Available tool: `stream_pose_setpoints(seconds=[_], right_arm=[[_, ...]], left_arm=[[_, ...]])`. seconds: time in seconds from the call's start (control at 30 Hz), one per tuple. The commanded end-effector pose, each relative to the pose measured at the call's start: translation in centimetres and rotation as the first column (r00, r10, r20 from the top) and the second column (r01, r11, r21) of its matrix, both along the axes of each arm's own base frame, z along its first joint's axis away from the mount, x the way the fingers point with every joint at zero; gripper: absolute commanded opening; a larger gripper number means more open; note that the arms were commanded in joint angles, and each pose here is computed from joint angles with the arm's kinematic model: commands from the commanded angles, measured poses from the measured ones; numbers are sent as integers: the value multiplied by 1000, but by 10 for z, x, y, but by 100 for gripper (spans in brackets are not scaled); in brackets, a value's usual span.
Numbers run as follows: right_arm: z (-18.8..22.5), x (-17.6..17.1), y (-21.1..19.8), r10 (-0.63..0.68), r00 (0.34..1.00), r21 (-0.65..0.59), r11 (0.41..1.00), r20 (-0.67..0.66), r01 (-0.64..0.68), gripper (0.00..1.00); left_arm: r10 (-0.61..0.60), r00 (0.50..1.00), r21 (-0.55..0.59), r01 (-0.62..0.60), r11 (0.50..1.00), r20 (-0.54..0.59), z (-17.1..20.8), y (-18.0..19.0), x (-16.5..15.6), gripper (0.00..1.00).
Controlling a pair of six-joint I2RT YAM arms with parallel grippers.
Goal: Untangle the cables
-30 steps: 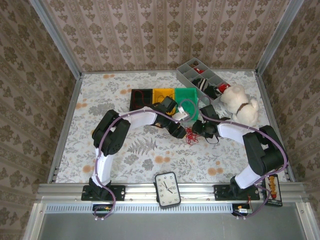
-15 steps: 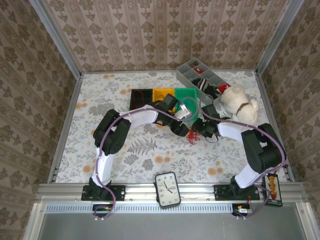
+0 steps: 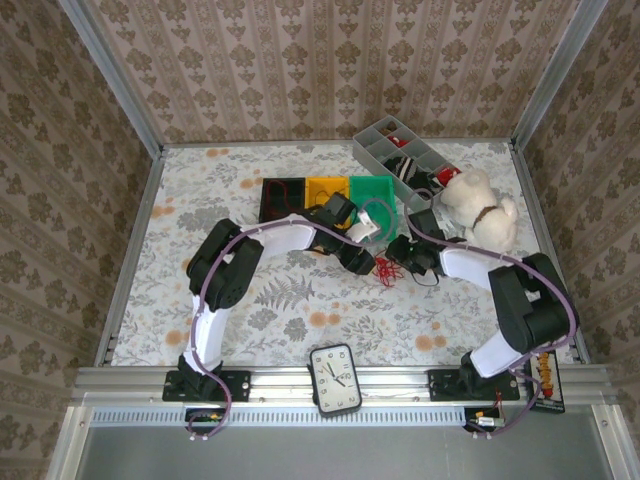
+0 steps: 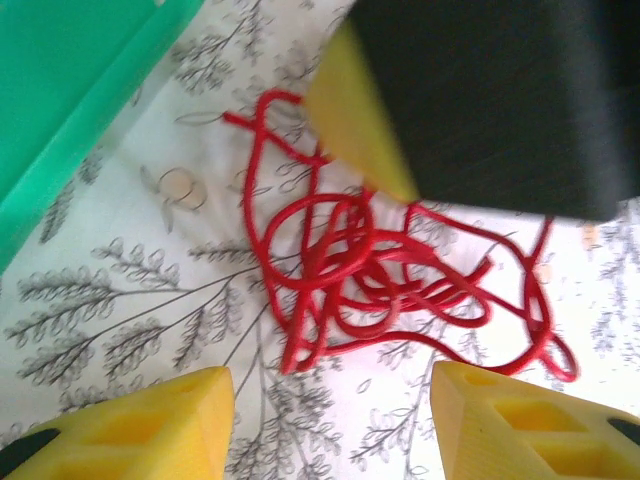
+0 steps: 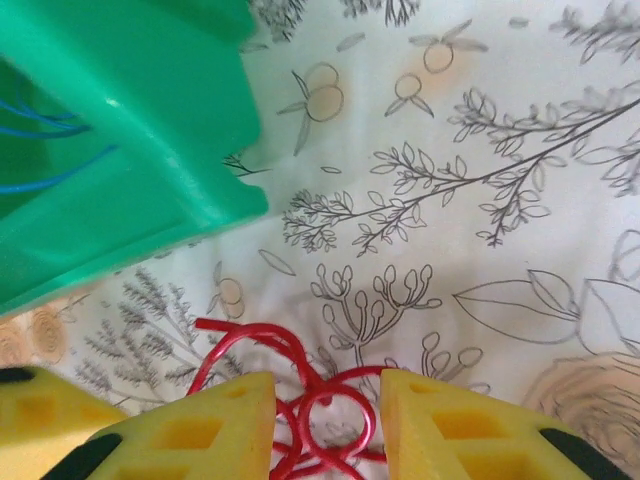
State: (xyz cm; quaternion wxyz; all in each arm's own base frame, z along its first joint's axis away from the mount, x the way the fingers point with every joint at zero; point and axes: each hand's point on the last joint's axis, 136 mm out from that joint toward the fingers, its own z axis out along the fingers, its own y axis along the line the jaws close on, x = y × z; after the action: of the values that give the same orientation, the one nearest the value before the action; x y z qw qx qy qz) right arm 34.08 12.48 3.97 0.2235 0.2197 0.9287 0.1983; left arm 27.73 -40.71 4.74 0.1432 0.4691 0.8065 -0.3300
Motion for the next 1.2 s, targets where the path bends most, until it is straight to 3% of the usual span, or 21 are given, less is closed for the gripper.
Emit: stream_pose_setpoints(seconds=[0.0, 0.23, 0.63, 0.83, 1.17], right_arm=[[22, 0, -10, 25, 997, -62, 998, 76, -21, 34], [33, -19, -13, 107, 992, -107, 989, 71, -99, 37], [-2, -42, 11, 226, 972, -99, 968, -63, -232, 44], [-17, -45, 4, 224, 962, -143, 959, -157, -246, 41], [-22, -49, -3, 218, 960, -136, 961, -176, -243, 41]], left_arm=[[81, 995, -5, -81, 997, 61, 12, 6, 22, 54], [102, 992, -26, -100, 995, 77, 15, 2, 35, 54], [67, 997, -63, -64, 996, 50, 18, -8, 25, 54], [38, 998, -75, -35, 997, 40, 17, -15, 21, 52], [-26, 1000, -62, 26, 998, 8, 9, -21, 12, 45]])
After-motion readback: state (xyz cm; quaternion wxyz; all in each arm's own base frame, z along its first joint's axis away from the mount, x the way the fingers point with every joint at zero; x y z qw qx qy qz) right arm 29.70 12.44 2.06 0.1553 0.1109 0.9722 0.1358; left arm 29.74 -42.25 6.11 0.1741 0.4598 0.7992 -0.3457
